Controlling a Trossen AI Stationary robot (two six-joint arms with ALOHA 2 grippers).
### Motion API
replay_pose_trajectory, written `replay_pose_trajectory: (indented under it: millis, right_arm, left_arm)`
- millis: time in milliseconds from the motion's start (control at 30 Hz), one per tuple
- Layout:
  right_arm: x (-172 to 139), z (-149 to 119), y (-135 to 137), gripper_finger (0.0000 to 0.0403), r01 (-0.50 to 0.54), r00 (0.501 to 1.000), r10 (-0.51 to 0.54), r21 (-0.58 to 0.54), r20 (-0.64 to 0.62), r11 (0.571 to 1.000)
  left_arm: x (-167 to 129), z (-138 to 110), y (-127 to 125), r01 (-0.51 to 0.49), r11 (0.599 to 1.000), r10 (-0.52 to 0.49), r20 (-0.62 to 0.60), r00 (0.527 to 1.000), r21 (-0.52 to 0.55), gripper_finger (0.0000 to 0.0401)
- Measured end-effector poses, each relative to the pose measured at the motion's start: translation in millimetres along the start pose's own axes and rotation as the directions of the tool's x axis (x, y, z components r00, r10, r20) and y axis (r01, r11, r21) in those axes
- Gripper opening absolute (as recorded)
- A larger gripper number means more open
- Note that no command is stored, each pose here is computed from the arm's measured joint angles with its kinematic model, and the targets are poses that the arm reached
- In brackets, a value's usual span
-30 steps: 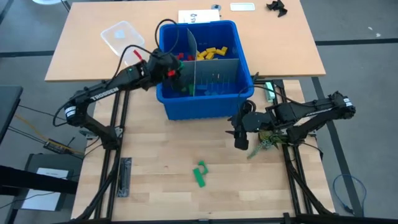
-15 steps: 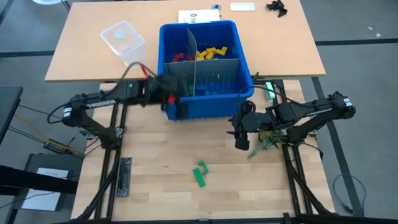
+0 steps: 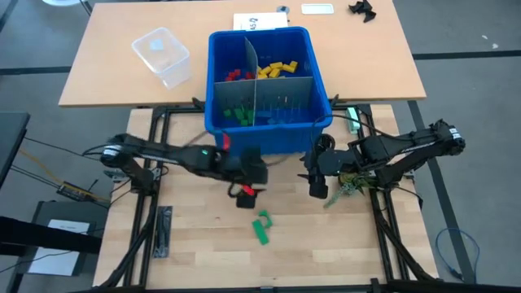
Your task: Sort Items/Unsort Items
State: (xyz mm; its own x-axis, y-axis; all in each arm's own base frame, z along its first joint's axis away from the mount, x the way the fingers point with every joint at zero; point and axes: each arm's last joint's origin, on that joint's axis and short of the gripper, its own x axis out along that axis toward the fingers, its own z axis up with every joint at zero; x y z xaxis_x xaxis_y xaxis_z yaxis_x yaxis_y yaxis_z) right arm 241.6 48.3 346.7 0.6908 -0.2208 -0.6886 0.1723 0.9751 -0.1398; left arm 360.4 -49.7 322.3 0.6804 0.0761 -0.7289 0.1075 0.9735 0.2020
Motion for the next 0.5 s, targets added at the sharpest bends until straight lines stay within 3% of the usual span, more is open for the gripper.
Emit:
replay_pose_trajectory:
  millis: [267, 500]
  right_arm:
    - [0, -5, -1, 0.0233, 0.009, 0.999, -0.01, -0.018, -0.044, 1.0]
    - [0, -5, -1, 0.0233, 0.01, 0.999, -0.011, -0.019, -0.046, 1.0]
  left_arm:
    - [66, -13, -29, 0.186, 0.973, -0.168, -0.135, 0.977, 0.137, 0.0252]
    - [105, -24, -46, 0.363, 0.908, -0.33, -0.174, 0.928, 0.208, 0.0228]
